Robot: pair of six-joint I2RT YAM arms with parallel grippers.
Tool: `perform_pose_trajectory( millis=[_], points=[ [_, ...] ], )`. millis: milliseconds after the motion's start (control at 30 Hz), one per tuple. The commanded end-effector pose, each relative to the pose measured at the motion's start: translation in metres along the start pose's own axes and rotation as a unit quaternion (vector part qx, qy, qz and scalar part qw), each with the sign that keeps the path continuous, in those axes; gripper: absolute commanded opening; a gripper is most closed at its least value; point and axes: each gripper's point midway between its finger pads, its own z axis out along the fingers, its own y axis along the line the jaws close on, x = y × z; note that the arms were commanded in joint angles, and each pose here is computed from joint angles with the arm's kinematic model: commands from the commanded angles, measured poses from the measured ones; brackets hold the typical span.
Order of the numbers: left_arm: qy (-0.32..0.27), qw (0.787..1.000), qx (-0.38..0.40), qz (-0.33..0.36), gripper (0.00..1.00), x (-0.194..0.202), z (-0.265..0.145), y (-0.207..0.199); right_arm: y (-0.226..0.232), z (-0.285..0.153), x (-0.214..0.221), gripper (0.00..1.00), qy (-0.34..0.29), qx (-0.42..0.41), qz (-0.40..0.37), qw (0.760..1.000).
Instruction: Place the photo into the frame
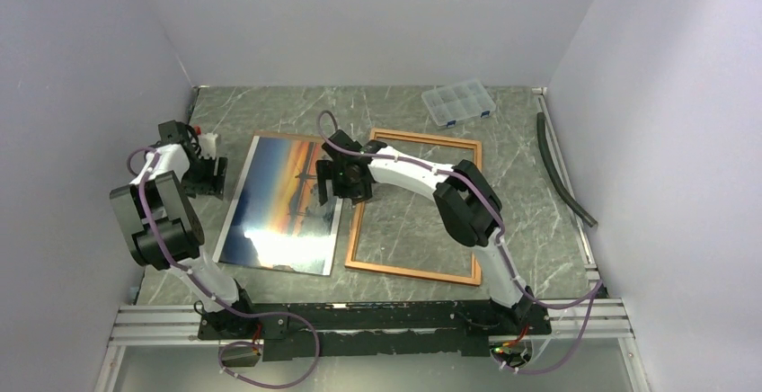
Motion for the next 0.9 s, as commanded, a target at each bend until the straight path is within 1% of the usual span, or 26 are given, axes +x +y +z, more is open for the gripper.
perform_pose_trajectory(
  millis=[0,133,233,467,733,867],
  points=[
    [-0.022,0.999,-0.041,0.025,0.73,-0.008,0.008,0.015,-0.007,-0.008,0.002,0.93,0.001,0.003,0.024,1.0],
    [-0.01,0.999,-0.023,0.022,0.7,0.003,0.021,0.006,-0.022,0.003,0.01,0.93,0.018,0.014,0.047,0.999],
    [0.001,1.0,-0.003,0.026,0.69,0.012,0.029,-0.008,-0.024,0.011,0.008,0.93,0.027,0.022,0.061,0.998],
    [0.02,0.998,0.048,0.035,0.67,0.024,0.04,-0.046,0.004,0.02,-0.005,0.92,0.026,-0.044,0.097,0.994],
    [0.03,0.997,0.064,0.035,0.62,0.03,0.049,-0.055,0.018,0.031,-0.007,0.91,0.046,-0.075,0.12,0.989],
    [0.031,0.996,0.07,0.037,0.57,0.032,0.051,-0.059,0.019,0.023,-0.015,0.9,0.038,-0.091,0.133,0.986]
  ],
)
